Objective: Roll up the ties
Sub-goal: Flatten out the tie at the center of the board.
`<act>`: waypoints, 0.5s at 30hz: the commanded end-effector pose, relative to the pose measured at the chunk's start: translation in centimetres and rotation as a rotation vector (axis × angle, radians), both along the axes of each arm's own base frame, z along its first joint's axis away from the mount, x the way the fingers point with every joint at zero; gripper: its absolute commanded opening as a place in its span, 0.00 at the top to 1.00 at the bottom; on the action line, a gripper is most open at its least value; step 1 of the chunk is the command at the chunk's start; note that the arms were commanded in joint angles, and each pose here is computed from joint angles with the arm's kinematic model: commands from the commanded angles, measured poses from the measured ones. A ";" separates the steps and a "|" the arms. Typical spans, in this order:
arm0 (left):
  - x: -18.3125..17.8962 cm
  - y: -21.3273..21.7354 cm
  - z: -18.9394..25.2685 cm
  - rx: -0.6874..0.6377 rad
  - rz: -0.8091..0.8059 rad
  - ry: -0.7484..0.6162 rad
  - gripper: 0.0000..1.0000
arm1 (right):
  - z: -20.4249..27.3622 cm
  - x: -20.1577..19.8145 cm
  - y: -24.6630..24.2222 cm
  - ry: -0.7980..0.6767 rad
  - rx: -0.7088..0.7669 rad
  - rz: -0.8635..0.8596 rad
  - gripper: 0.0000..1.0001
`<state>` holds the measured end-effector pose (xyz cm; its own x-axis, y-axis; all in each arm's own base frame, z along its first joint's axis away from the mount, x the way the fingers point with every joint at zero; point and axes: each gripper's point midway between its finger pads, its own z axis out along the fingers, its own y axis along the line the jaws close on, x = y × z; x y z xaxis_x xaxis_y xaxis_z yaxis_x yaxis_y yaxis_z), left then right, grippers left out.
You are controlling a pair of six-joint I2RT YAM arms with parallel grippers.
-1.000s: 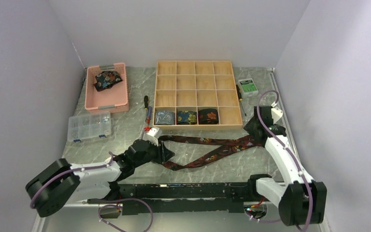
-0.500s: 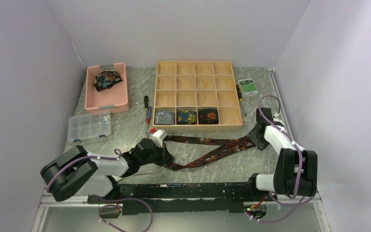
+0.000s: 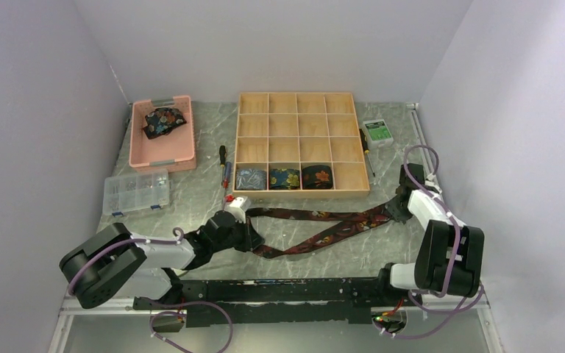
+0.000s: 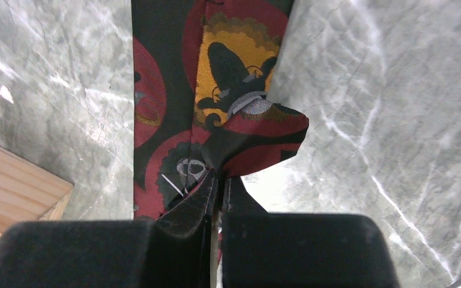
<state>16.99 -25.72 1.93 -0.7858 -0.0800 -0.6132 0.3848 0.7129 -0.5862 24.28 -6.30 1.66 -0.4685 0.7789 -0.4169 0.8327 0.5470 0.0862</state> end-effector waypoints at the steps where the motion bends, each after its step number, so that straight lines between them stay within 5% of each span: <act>1: -0.4 2.8 -3.3 0.134 0.100 0.078 0.97 | 2.1 0.1 -2.3 -0.044 -0.077 -0.069 1.00; 11: -0.5 5.4 -5.0 0.225 0.207 0.114 0.97 | 8.1 3.4 -5.0 -0.290 -0.126 -0.223 0.98; 15: -0.4 5.9 -4.6 0.227 0.227 0.098 0.97 | 7.6 3.7 -6.3 -0.233 -0.134 -0.235 0.98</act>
<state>18.57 -24.52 1.88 -0.7725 -0.2008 -0.6025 0.2565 0.7692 -0.5853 26.31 -10.33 7.67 -0.2309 0.7981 -0.5565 0.8896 0.4049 0.2115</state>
